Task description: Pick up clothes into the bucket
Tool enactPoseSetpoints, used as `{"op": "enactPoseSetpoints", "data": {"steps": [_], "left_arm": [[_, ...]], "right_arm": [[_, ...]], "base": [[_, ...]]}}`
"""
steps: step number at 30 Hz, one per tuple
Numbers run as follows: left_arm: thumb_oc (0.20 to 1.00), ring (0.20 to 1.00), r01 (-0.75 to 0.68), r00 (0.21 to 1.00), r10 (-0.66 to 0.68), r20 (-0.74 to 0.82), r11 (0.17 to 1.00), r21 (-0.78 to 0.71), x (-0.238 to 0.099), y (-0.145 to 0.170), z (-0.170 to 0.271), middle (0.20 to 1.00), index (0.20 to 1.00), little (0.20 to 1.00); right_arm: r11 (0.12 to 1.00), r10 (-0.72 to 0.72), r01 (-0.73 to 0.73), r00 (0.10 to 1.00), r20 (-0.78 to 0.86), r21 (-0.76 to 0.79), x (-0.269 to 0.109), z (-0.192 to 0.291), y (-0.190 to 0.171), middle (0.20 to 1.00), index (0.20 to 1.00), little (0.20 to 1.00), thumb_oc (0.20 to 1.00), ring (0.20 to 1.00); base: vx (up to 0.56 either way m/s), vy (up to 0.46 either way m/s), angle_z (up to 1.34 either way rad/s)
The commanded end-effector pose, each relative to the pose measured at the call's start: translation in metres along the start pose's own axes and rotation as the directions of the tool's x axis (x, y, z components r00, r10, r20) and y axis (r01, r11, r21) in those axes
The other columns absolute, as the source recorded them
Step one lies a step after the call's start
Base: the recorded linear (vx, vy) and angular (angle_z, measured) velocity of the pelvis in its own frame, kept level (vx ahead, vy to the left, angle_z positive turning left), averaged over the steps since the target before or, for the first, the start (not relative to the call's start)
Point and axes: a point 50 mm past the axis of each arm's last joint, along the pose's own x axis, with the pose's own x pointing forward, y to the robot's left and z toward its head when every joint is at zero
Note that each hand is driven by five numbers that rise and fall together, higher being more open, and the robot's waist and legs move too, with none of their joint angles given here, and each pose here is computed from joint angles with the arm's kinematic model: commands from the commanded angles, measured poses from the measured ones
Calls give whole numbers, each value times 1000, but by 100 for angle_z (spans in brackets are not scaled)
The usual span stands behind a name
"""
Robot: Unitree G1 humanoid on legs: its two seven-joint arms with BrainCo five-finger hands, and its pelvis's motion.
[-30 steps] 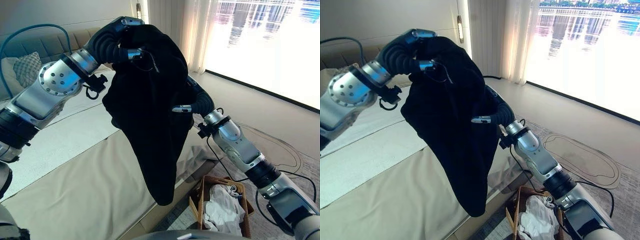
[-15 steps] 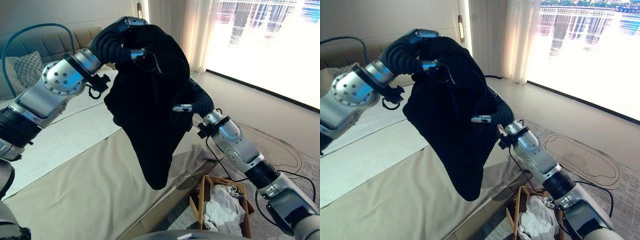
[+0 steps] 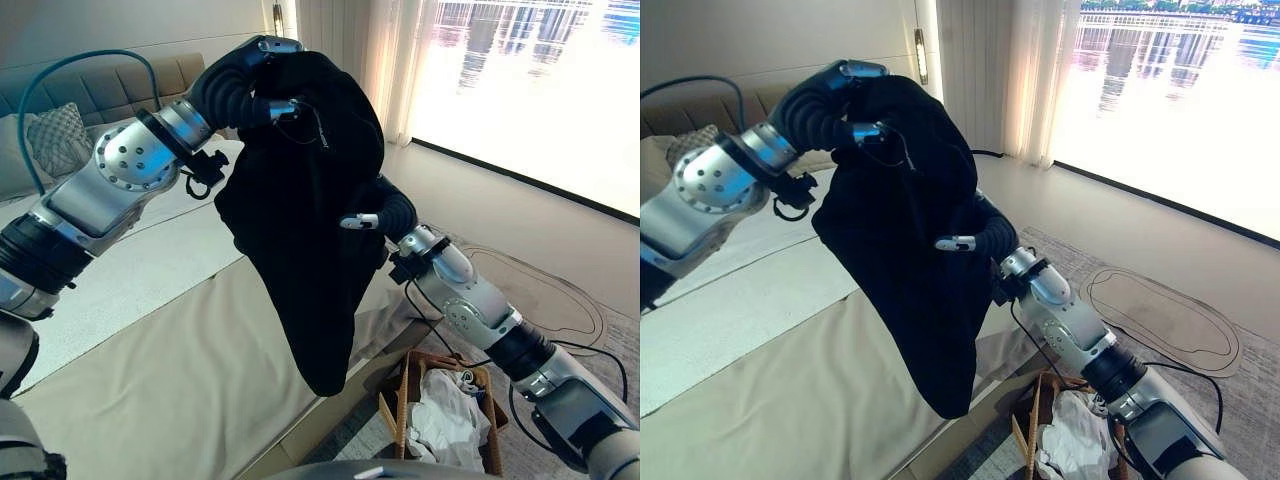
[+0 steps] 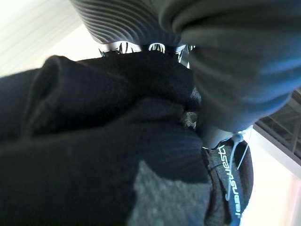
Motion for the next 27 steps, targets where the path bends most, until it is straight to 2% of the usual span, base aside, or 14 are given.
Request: {"op": "enactPoseSetpoints", "data": {"steps": [1, 10, 17, 18, 19, 20, 21, 22, 27], "left_arm": [[200, 200, -123, 972, 107, 207, 990, 67, 31, 31, 52, 200, 200, 200], [200, 200, 54, 964, -63, 258, 998, 40, 56, -8, 65, 200, 200, 200], [200, 200, 111, 960, -100, 262, 993, -26, 71, -30, 61, 200, 200, 200], [200, 200, 119, 960, -106, 261, 992, -35, 72, -33, 60, 200, 200, 200], [200, 200, 117, 960, -100, 260, 992, -48, 73, -34, 59, 200, 200, 200], [200, 200, 117, 960, -100, 260, 992, -48, 73, -34, 59, 200, 200, 200], [200, 200, 119, 961, -99, 258, 991, -61, 73, -36, 57, 200, 200, 200], [200, 200, 109, 962, -85, 258, 991, -81, 74, -37, 56, 200, 200, 200], [200, 200, 95, 966, -62, 250, 988, -121, 73, -37, 51, 200, 200, 200]], "right_arm": [[986, 169, -170, 976, 135, -5, 27, 40, 23, 1000, 1000, 1000, 1000, 1000], [937, 334, -343, 935, 115, 71, 42, 38, 59, 1000, 1000, 1000, 1000, 1000], [904, 391, -410, 907, 154, 120, 47, 43, 78, 1000, 1000, 1000, 1000, 1000], [898, 398, -420, 903, 163, 129, 47, 44, 81, 875, 875, 875, 875, 875], [895, 403, -426, 899, 173, 132, 47, 46, 82, 799, 799, 799, 799, 799], [895, 403, -426, 899, 173, 132, 47, 46, 82, 608, 608, 608, 608, 608], [893, 402, -428, 897, 183, 137, 47, 47, 83, 307, 307, 307, 307, 307], [893, 395, -425, 898, 194, 149, 46, 47, 84, 200, 200, 200, 200, 200], [897, 382, -414, 902, 203, 152, 44, 47, 81, 200, 200, 200, 200, 200]], "base": [[0, 0, 0], [0, 0, 0], [0, 0, 0], [0, 0, 0], [0, 0, 0], [0, 0, 0], [0, 0, 0], [0, 0, 0], [0, 0, 0]]}}
